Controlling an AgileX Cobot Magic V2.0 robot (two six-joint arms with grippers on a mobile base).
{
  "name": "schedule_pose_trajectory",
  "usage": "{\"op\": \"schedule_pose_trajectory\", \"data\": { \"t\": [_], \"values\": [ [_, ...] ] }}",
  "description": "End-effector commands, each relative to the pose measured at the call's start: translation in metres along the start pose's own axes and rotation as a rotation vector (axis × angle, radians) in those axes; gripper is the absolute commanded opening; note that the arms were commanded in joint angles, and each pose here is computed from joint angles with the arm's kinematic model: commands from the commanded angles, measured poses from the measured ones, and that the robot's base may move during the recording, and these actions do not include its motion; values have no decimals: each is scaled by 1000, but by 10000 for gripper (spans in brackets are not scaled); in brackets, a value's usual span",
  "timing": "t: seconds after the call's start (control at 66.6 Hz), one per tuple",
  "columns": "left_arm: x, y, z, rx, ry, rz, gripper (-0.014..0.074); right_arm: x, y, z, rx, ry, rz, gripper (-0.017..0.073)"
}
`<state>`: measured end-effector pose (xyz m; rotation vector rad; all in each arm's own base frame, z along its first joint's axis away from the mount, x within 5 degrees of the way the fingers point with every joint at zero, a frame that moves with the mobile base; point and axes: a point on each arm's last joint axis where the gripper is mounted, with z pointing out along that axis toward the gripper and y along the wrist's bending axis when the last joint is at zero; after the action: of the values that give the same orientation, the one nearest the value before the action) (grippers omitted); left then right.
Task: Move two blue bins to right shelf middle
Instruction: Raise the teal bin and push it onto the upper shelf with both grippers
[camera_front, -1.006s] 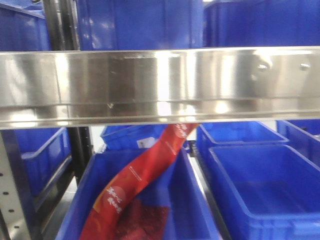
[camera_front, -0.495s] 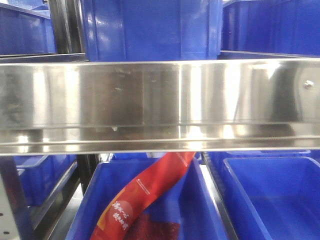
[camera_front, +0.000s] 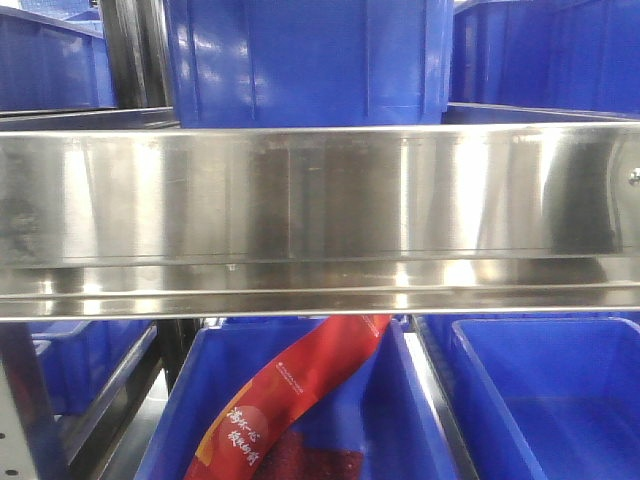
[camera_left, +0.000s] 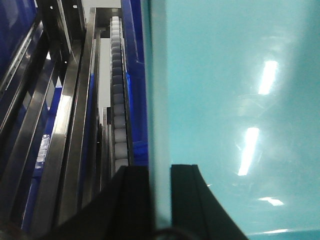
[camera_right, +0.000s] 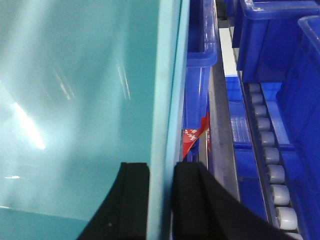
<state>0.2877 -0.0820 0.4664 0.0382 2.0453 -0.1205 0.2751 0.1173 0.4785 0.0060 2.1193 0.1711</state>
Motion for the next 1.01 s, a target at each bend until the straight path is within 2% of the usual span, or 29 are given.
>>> {"op": "schedule_pose_trajectory", "data": {
  "t": [0.0,0.48,0.541,0.661,0.721,0.991],
  "values": [
    [-15,-1,-10,36,-134,-2,-111,-12,5,-14,-79,-111,11,-167],
    [-14,-1,-10,33,-124,-3,-111,-12,5,-14,-76,-107,11,-167],
    [-13,-1,-10,31,-107,-17,-111,-10,4,-12,-62,-79,30,-167],
    [-3,0,-8,26,-6,-45,-111,1,2,-2,-8,17,37,-167],
    [3,0,-5,17,26,-42,-111,8,2,7,9,46,42,-167],
    [55,1,32,4,167,-35,-111,57,4,54,13,137,65,-167]
  ]
}}
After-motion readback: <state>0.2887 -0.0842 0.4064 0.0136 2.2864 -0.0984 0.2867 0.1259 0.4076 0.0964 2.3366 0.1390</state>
